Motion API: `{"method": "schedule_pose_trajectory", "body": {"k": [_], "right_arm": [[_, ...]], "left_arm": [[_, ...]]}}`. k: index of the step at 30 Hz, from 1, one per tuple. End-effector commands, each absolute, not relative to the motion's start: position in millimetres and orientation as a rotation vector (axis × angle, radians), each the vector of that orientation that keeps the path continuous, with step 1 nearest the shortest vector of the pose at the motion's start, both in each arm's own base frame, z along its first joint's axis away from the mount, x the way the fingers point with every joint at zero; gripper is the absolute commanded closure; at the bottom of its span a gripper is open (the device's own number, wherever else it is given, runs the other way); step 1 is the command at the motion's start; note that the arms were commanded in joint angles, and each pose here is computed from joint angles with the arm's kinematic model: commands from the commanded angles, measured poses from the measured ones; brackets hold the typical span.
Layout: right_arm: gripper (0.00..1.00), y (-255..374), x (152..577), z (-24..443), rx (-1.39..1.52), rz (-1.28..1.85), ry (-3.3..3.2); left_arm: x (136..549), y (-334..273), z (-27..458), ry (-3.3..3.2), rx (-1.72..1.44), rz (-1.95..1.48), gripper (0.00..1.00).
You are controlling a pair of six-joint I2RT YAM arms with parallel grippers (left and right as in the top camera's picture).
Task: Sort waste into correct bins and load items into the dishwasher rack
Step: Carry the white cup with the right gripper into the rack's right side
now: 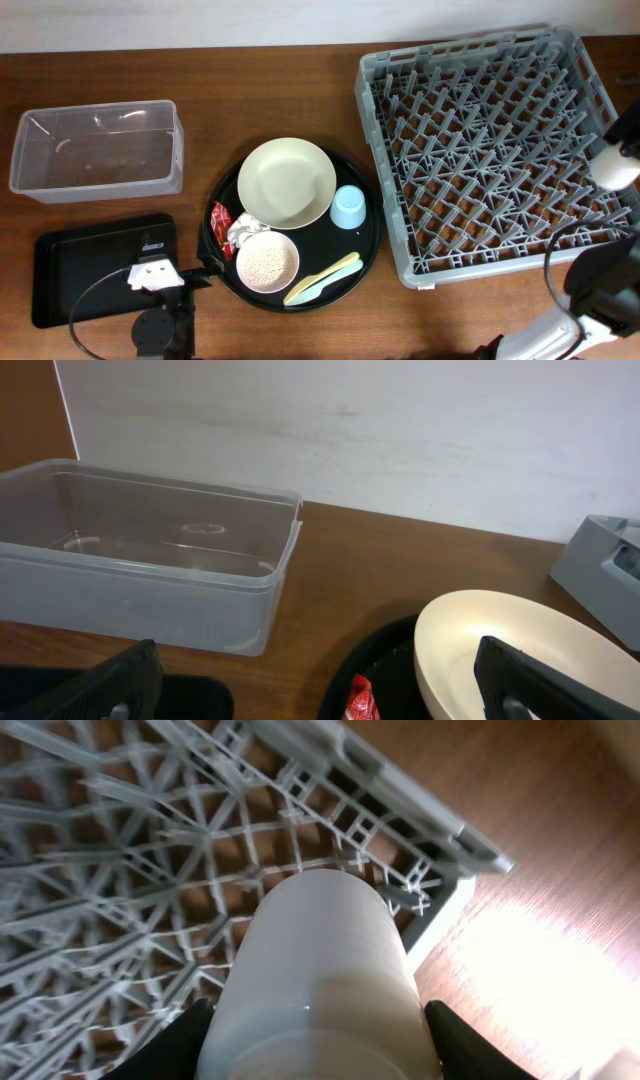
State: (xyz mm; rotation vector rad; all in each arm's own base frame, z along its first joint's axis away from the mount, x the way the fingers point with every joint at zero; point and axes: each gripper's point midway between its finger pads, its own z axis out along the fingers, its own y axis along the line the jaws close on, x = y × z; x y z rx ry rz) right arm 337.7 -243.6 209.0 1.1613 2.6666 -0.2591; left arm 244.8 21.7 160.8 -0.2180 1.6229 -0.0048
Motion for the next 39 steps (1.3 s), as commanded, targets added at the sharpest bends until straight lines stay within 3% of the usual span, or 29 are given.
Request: {"method": "schedule_pose_trajectory", "body": {"k": [1,22,28,31,34,39], "right_arm": [[0.58,-250,334,184,1.246,-0.167,2.717],[0.57,-252,312,119,1.336,-0.194,2.873],[0.31,-255,321,129,1.302,-0.224,2.830],[0.24,-249,332,149,1.243,-0.206,2.788],[0.09,-227,348,192,1.108,-0.131,2.712],[0.08,-164,360,245,0.830,0.055,2.665]], "left_arm": [[245,21,160,1.623,-0.201,0.004,0.01],[245,21,160,1.623,-0.201,0.004,0.01],[245,21,160,1.623,-0.201,0.004,0.01],[245,21,160,1.623,-0.201,0.004,0.01],[245,21,160,1.623,-0.201,0.004,0.01],[245,21,160,1.623,-0.201,0.004,0.01]]}}
